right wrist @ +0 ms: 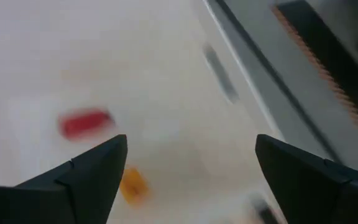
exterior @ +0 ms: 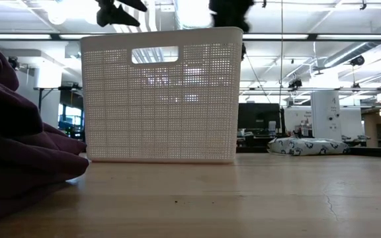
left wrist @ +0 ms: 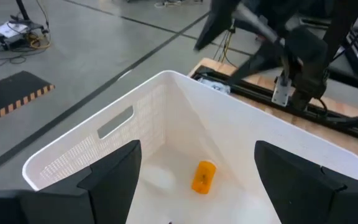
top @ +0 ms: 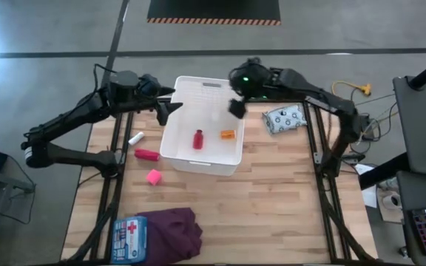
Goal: Pick & place medical supplies in basket/bin
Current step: Put the mailer bag into the white bin
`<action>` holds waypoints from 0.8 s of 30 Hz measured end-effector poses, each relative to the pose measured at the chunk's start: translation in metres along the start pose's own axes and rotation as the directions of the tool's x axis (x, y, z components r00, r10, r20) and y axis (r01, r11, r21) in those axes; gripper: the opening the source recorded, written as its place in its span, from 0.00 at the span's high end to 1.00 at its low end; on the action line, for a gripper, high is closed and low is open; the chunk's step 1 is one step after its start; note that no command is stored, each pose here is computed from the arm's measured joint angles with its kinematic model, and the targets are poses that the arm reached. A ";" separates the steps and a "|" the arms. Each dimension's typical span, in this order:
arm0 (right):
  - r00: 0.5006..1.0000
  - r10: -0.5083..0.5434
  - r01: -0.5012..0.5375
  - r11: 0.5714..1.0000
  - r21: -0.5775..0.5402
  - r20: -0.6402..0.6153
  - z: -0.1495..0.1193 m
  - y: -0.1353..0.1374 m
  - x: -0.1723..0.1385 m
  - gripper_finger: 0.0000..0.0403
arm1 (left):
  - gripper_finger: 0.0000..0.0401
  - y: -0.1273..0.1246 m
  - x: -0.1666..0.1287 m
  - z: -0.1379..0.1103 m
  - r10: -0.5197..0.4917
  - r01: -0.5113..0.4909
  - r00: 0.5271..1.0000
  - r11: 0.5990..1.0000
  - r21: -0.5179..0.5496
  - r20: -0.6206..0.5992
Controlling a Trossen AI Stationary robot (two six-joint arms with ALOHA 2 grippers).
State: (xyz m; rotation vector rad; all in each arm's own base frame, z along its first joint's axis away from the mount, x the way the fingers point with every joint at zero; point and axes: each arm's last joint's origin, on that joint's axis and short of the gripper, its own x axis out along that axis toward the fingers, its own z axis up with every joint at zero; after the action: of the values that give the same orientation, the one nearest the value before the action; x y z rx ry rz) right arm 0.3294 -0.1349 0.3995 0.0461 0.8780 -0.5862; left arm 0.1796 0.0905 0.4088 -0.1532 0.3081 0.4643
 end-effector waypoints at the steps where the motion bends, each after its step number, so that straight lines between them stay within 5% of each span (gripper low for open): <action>1: 0.998 -0.036 0.036 0.999 -0.015 -0.043 -0.009 -0.005 -0.006 0.14 | 0.26 0.000 0.001 0.000 -0.003 0.003 1.000 1.000 0.005 0.004; 4: 0.984 -0.082 0.085 0.996 0.018 -0.158 -0.038 -0.021 -0.018 0.15 | 0.26 0.000 0.004 0.000 -0.005 0.005 1.000 1.000 0.015 -0.003; 8: 0.952 -0.116 0.179 0.961 0.209 -0.282 -0.080 -0.039 -0.016 0.16 | 0.26 0.000 0.006 0.001 -0.006 0.006 1.000 1.000 0.019 0.002; 14: 0.886 -0.117 0.361 0.782 0.508 -0.449 -0.135 -0.052 0.004 0.17 | 0.26 0.000 0.011 0.002 -0.014 0.014 1.000 1.000 0.019 0.011; 19: 0.817 -0.076 0.436 0.731 0.525 -0.571 -0.170 -0.049 0.026 0.17 | 0.26 0.000 0.013 0.002 -0.015 0.015 1.000 1.000 0.013 0.014; 21: 0.788 -0.062 0.492 0.660 0.568 -0.612 -0.186 -0.057 0.042 0.17 | 0.26 0.000 0.012 0.002 -0.016 0.016 1.000 1.000 0.004 0.014; 24: 0.816 0.023 0.474 0.546 0.691 -0.578 -0.207 -0.073 0.065 0.17 | 0.26 0.000 0.012 0.002 -0.016 0.016 1.000 1.000 -0.011 0.014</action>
State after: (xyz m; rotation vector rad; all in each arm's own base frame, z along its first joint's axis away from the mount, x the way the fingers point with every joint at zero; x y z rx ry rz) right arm 0.1778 -0.1706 0.2319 1.0190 1.0844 -1.2626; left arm 0.1909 0.0957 0.4067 -0.1627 0.2906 0.4510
